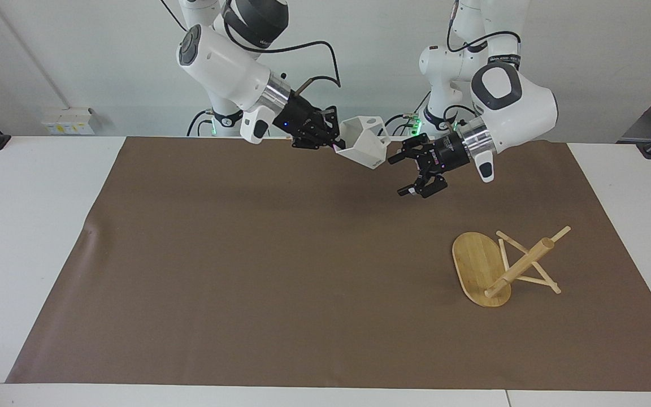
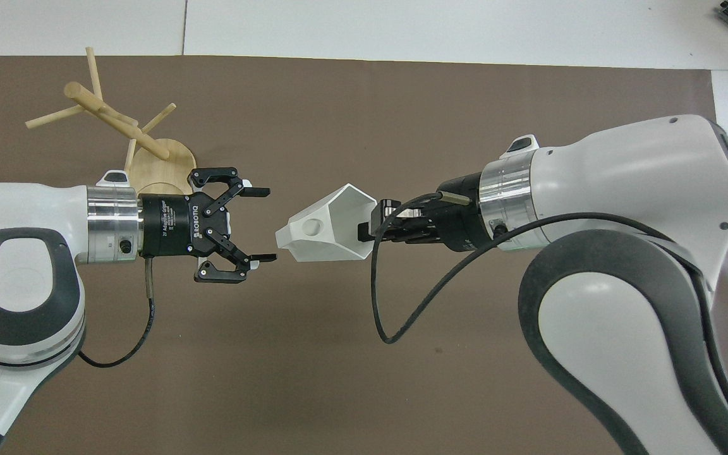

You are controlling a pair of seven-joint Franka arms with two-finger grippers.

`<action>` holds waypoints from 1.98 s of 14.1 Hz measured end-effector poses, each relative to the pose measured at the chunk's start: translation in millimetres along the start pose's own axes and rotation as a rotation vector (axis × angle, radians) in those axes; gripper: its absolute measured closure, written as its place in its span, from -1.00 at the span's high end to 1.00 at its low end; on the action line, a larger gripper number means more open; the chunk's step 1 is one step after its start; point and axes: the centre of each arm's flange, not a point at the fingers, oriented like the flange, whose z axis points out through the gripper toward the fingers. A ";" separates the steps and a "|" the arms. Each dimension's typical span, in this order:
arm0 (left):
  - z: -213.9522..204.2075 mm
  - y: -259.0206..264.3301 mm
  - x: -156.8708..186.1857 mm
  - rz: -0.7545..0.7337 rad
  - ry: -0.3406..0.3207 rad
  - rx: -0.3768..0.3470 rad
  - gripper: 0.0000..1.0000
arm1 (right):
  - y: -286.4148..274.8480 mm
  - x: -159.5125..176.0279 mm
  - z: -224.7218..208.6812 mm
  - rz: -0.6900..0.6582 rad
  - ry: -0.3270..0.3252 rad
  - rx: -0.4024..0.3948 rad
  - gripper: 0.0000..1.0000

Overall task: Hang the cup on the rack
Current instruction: 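Lift the cup with the right gripper toward the open left gripper, then align the open left gripper with the cup's open end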

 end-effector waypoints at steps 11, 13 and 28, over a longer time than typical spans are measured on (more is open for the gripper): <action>-21.7 -1.3 -13.6 -0.023 -0.094 0.098 1.00 | -21.1 -14.5 17.4 -0.040 -0.014 0.000 -0.84; -22.7 -1.2 -13.3 -0.044 -0.093 0.098 1.00 | -21.8 -14.3 17.1 -0.041 -0.009 0.002 -0.84; -51.8 -7.3 4.0 -0.013 -0.087 0.178 1.00 | -32.1 -14.8 26.0 -0.024 0.059 0.017 -0.84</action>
